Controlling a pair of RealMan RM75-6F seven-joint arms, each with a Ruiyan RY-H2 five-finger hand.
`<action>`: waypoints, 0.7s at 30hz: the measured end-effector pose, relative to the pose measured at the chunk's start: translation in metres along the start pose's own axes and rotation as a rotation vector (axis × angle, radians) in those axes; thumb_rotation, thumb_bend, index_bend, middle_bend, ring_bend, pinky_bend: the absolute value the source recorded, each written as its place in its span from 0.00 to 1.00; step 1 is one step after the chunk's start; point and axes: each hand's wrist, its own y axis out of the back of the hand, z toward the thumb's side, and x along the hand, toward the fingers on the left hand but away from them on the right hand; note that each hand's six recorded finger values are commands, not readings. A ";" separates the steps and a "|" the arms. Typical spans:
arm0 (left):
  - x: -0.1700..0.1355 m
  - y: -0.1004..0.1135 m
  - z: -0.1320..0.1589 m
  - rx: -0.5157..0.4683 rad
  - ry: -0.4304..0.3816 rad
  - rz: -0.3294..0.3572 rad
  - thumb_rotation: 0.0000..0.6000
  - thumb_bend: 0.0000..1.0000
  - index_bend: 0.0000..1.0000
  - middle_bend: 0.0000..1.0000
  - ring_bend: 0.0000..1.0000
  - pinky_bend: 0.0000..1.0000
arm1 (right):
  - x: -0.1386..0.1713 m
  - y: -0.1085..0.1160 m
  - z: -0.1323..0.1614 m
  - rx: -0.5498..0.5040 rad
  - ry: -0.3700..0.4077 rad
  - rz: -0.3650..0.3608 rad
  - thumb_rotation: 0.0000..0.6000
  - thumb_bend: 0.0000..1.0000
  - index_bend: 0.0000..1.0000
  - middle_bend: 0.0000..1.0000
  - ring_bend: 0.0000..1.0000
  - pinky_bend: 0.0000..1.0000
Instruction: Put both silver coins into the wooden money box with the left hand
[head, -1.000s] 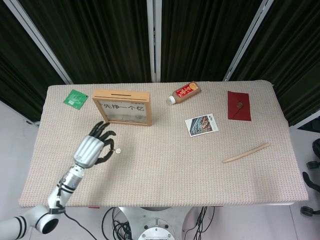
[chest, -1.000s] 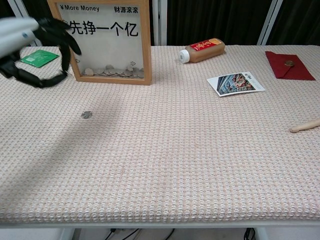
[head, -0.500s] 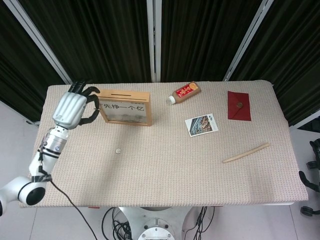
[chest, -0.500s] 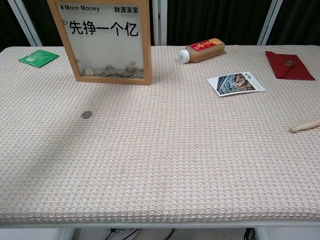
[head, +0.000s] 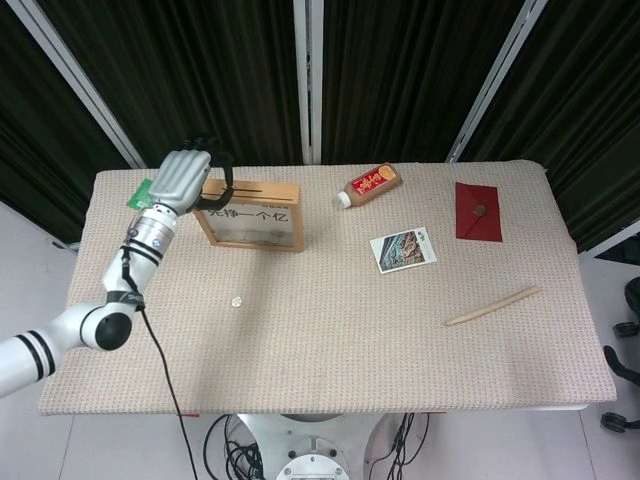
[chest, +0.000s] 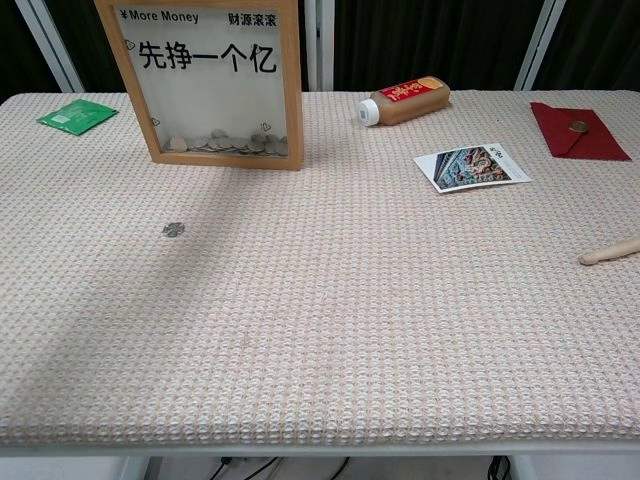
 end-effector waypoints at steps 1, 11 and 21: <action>0.004 -0.002 -0.002 -0.012 0.013 -0.007 1.00 0.43 0.62 0.28 0.08 0.08 | 0.000 0.000 -0.001 0.001 -0.001 0.001 1.00 0.27 0.00 0.00 0.00 0.00; 0.019 -0.021 -0.007 -0.043 0.053 -0.052 1.00 0.43 0.62 0.28 0.08 0.07 | 0.001 -0.004 -0.004 0.002 -0.011 0.010 1.00 0.27 0.00 0.00 0.00 0.00; 0.025 -0.022 -0.013 -0.062 0.073 -0.046 1.00 0.43 0.62 0.28 0.08 0.07 | 0.001 -0.005 -0.003 0.005 -0.012 0.011 1.00 0.28 0.00 0.00 0.00 0.00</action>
